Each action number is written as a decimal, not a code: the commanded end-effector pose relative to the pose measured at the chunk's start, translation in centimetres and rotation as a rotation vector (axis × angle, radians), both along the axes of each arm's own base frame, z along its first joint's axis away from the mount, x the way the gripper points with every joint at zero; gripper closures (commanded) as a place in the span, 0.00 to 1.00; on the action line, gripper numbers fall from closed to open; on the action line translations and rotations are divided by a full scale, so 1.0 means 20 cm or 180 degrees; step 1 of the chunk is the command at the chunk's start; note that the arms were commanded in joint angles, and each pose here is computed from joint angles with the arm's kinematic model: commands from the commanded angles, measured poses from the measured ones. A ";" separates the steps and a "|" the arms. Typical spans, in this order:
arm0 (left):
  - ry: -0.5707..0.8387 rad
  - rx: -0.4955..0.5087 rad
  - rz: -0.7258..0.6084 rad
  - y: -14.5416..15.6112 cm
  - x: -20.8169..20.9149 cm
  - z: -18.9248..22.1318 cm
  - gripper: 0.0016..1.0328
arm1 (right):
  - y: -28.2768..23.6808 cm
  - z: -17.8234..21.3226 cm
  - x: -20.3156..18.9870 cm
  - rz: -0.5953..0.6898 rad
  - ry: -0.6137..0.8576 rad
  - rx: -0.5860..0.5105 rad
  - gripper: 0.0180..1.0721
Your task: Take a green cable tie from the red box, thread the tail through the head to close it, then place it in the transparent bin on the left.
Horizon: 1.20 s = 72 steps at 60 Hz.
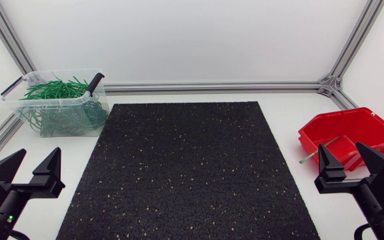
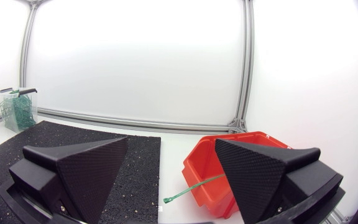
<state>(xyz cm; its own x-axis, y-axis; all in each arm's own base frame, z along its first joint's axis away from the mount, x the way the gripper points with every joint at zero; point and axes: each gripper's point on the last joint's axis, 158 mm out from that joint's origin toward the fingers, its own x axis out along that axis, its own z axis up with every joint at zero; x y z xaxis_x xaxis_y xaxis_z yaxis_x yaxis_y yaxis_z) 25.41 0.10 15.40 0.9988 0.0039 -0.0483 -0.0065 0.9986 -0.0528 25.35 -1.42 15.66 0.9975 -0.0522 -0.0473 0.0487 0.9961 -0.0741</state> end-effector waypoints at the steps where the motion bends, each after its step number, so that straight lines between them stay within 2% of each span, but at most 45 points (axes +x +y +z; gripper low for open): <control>1: 0.0155 -0.0055 0.0001 0.00 0.00 -0.11 0.04 | -0.01 -0.04 0.00 -0.0027 0.0045 0.0021 0.03; 28: 0.0155 -0.0055 -0.0004 0.00 0.00 -0.11 0.04 | 0.02 -0.03 0.00 0.0061 0.0016 0.0011 0.03; 45: 0.0155 -0.0055 -0.0004 0.00 0.00 -0.11 0.04 | 0.02 0.23 -0.03 0.0062 -0.0246 -0.0040 0.03; 60: 0.0155 -0.0055 0.0001 0.00 0.00 -0.11 0.04 | -0.06 0.33 0.09 -0.0108 0.0197 0.0001 0.03; 72: 0.0155 -0.0056 -0.0004 0.00 0.00 -0.11 0.04 | -0.10 0.29 0.19 0.0011 0.0612 -0.0089 0.03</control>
<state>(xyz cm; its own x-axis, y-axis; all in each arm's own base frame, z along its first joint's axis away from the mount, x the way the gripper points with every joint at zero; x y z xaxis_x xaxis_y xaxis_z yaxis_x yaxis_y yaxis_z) 25.41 0.10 15.40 0.9988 0.0039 -0.0483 -0.0065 0.9986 -0.0528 28.62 -2.87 21.66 0.9794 -0.0518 -0.1954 0.0368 0.9962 -0.0796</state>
